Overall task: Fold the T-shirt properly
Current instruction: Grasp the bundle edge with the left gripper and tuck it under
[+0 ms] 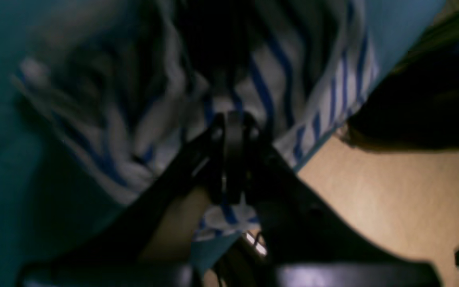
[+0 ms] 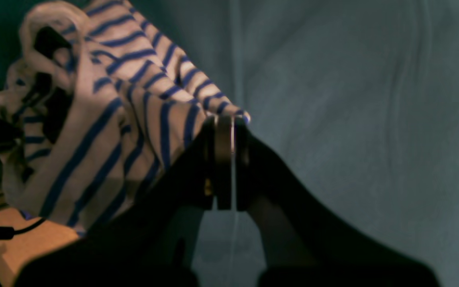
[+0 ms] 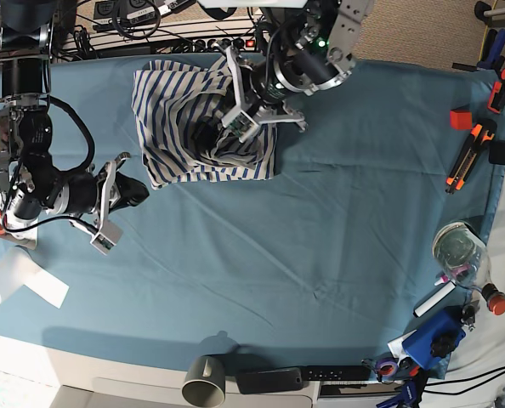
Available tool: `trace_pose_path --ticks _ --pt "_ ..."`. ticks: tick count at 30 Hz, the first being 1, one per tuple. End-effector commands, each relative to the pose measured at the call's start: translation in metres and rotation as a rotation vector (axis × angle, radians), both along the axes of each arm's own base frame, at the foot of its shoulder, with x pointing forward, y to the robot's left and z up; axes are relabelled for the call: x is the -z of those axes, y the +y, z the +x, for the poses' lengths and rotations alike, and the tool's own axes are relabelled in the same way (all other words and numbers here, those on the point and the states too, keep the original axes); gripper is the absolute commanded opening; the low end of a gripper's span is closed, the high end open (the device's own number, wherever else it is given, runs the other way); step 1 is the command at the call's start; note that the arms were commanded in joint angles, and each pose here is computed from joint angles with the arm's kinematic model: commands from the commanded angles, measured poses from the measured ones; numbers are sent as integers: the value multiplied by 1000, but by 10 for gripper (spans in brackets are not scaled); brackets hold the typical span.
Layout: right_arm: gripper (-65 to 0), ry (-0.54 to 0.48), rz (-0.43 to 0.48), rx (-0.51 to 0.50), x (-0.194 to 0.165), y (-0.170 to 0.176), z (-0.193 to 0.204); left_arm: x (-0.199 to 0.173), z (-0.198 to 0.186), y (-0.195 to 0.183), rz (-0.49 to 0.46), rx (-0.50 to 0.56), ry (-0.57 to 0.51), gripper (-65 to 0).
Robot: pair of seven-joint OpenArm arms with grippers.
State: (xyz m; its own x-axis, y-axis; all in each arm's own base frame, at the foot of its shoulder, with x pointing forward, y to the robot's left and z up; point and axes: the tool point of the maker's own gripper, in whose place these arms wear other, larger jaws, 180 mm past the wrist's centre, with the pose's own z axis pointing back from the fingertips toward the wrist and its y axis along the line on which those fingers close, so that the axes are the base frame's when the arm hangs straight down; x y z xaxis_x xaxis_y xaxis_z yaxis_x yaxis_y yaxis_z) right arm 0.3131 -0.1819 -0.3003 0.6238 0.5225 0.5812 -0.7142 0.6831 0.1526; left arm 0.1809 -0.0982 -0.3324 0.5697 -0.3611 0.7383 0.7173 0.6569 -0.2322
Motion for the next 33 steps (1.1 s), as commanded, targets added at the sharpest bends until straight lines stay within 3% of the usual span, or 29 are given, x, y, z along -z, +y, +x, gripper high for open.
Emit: trace_pose_path --ticks 1,7,10,16,18,22,28,33 --pt "-637 -50 11 3 -16 -2 9 -10 6 -7 -37 1 -29 -650" --pt "-637 -54 -34 14 -12 -10 11 24 -8 2 77 23 79 -650" --pt "-637 -53 -42 19 -12 -11 11 40 -5 24 202 -57 101 -650" --pt "-637 -51 271 -104 -45 37 -3 53 5 63 393 -198 99 -650" --pt "-637 -45 353 -123 -56 46 -7 55 2 66 411 -194 118 -650" --pt "-638 -10 361 -84 -46 39 -4 57 -2 65 410 -187 141 -650" --pt "-650 184 380 75 8 9 -5 54 2 61 384 -190 118 -650" --pt "-650 280 433 147 38 10 -8 50 6 57 357 -189 107 -650"
